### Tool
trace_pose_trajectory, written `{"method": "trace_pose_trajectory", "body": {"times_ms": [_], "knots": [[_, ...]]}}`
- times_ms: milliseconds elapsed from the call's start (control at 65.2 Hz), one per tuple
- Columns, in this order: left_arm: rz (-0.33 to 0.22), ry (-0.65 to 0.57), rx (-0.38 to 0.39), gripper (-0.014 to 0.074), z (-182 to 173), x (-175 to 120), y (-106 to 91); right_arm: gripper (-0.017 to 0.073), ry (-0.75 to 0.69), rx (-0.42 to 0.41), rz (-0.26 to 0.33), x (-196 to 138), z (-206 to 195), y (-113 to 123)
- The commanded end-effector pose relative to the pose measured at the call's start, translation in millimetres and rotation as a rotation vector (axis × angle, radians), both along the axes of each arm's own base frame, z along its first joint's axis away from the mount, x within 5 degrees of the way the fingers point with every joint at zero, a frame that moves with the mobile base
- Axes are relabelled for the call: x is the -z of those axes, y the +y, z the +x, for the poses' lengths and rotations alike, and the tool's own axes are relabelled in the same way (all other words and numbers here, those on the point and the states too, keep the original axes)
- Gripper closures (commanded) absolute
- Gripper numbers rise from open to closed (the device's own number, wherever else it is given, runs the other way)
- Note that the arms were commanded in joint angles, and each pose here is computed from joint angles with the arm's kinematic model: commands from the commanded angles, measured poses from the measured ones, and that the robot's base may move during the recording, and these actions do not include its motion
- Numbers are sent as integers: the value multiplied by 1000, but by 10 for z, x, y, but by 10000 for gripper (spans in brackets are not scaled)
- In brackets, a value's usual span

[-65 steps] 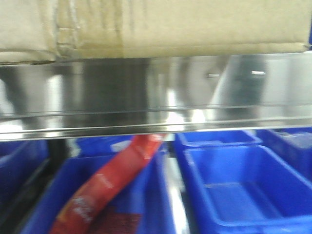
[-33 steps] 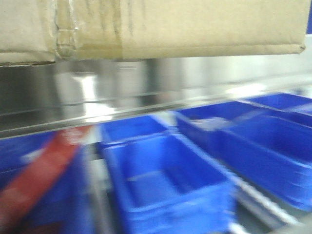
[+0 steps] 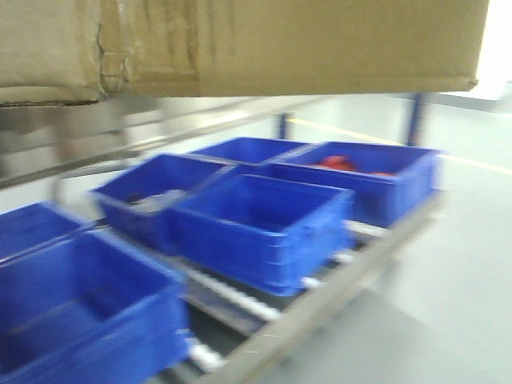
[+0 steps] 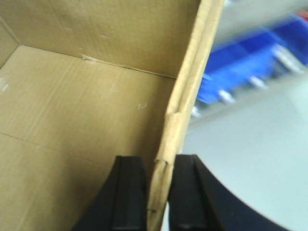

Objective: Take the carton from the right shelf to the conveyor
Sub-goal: 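Hold the carton with both grippers while the base turns away from the shelf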

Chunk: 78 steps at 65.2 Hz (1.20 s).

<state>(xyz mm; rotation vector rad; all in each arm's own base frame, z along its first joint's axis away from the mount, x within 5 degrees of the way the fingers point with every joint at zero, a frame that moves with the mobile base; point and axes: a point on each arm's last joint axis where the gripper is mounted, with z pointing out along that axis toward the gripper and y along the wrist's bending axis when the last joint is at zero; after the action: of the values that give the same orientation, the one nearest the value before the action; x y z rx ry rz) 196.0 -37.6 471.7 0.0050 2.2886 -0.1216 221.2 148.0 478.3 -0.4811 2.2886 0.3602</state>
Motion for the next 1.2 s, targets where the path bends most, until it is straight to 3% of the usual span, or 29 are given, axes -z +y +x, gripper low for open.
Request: {"method": "trace_pose_trajectory", "body": {"times_ms": [0, 1181], "knots": [[29, -18, -12, 609, -42, -30, 36, 628, -34, 17, -42, -41, -28, -87], [29, -18, -12, 609, -42, -30, 36, 628, -34, 17, -42, -41, -28, -87]]}}
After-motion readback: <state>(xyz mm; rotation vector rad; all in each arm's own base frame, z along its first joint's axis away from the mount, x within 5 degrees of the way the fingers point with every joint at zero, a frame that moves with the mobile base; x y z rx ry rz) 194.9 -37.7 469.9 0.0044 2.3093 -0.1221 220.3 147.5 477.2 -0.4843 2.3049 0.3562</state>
